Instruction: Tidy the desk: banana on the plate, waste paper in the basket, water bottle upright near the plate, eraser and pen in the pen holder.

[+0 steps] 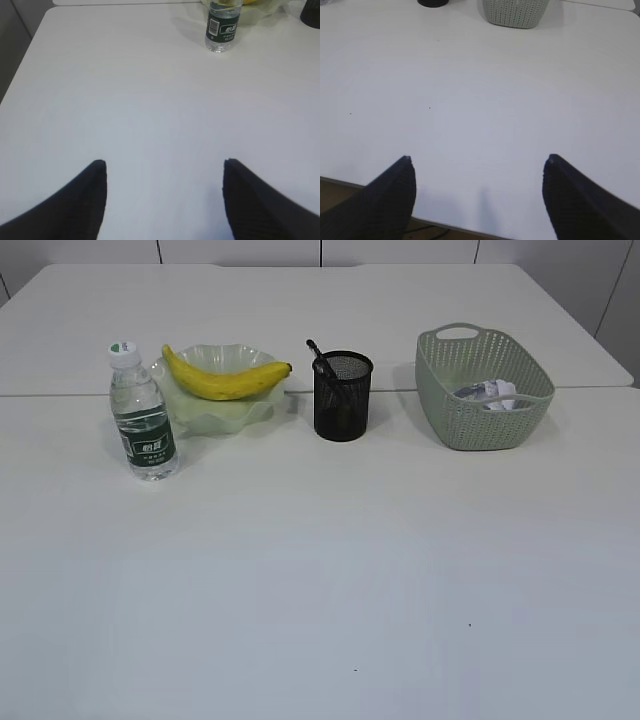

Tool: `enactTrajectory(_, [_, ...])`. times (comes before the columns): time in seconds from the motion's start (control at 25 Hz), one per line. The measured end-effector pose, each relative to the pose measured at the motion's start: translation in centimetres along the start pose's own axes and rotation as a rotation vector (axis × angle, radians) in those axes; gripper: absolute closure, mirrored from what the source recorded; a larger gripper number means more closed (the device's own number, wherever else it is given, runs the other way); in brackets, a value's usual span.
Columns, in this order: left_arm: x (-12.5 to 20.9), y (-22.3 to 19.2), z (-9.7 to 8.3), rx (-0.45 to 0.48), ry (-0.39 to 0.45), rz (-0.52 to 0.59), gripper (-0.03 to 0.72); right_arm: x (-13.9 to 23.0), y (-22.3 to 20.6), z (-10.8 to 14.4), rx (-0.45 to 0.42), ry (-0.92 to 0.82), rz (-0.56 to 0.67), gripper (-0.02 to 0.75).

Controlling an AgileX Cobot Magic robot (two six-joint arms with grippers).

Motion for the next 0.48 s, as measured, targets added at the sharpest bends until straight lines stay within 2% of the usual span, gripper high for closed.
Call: enactTrajectory(0.48, [0.00, 0.00, 0.00, 0.000, 0.000, 0.000, 0.171, 0.00, 0.00, 0.00, 0.000, 0.000, 0.000, 0.150])
Point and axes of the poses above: a point on each arm's last joint axis where the gripper is mounted, y pointing back along that axis away from the gripper, z along the wrist's bending axis when the last joint is at zero, x = y × z, the point moved 1 cm from there along -y, pointing out along that axis toward the gripper, and after that the axes turned 13 degrees about y, right-handed, at the moved point
